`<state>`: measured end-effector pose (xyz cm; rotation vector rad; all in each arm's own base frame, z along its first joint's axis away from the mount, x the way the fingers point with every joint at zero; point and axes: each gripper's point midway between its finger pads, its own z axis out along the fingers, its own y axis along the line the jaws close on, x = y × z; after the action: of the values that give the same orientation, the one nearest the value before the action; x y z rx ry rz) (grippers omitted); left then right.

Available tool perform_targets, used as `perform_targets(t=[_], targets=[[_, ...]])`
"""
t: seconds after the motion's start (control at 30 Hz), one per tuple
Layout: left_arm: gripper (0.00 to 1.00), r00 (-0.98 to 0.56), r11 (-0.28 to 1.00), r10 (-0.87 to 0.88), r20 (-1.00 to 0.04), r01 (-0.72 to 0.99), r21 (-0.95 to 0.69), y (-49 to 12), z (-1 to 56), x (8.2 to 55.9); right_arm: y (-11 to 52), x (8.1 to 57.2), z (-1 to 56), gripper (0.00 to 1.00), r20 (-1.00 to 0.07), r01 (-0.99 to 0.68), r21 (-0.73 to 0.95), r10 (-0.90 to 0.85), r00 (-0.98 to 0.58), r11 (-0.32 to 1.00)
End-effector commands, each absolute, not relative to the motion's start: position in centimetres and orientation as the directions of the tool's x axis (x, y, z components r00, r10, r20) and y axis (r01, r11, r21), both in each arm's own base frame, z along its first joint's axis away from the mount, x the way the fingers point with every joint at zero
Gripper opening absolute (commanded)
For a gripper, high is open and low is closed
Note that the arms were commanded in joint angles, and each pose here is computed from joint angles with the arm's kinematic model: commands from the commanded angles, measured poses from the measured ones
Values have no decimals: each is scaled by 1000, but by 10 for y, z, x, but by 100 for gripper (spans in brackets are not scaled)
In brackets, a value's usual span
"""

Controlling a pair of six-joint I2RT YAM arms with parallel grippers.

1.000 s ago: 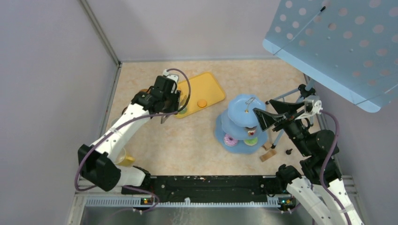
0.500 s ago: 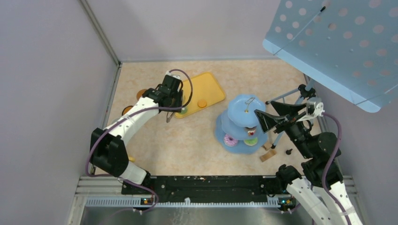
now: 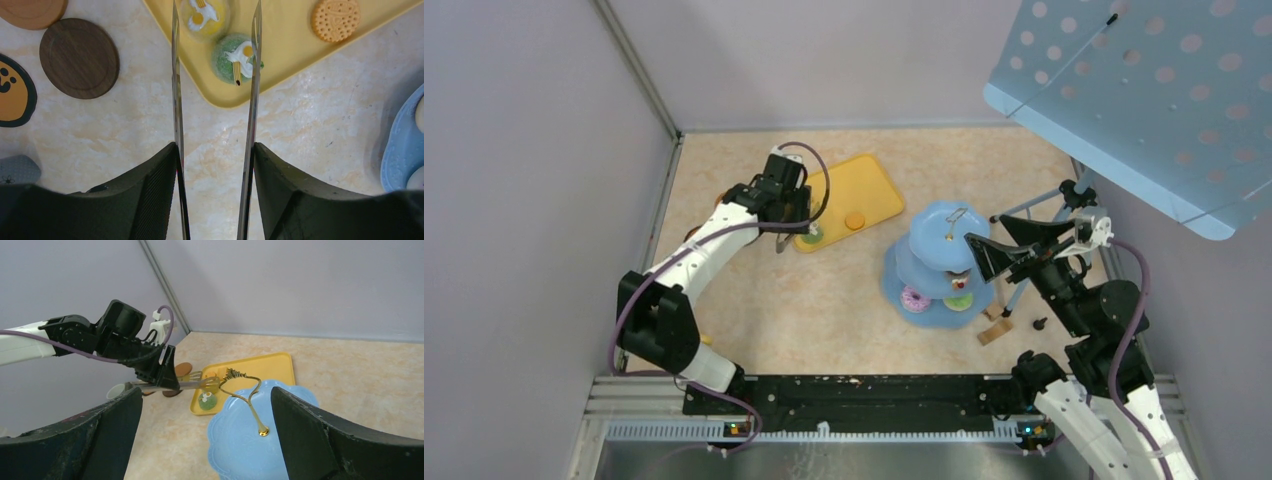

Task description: Serve the afternoon tea

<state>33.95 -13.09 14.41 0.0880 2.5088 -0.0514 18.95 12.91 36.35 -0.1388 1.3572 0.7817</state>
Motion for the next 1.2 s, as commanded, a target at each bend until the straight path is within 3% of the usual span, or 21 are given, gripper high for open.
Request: perform_targets(t=[0.0,0.3,0.57,0.9,1.17], targets=[[62,-756,994,-6,-655,65,-84,-137,165,371,126,184,388,97,-895,-595,322,441,63,737],[58,-795,998,0,-607,40,-52,-132,134,375,125,182,390,97,-895,-593,320,441,68,739],[47,-803,998,7,-596,39,-41,-128,124,369,124,180,390,97,-893,-592,323,445,68,739],[56,-800,999,5,-600,34,-37,-124,131,360,124,179,390,97,-889,-596,330,453,64,732],[57,-820,997,-4,-573,41,-65,-129,116,356,124,176,388,97,-882,-602,343,468,58,721]])
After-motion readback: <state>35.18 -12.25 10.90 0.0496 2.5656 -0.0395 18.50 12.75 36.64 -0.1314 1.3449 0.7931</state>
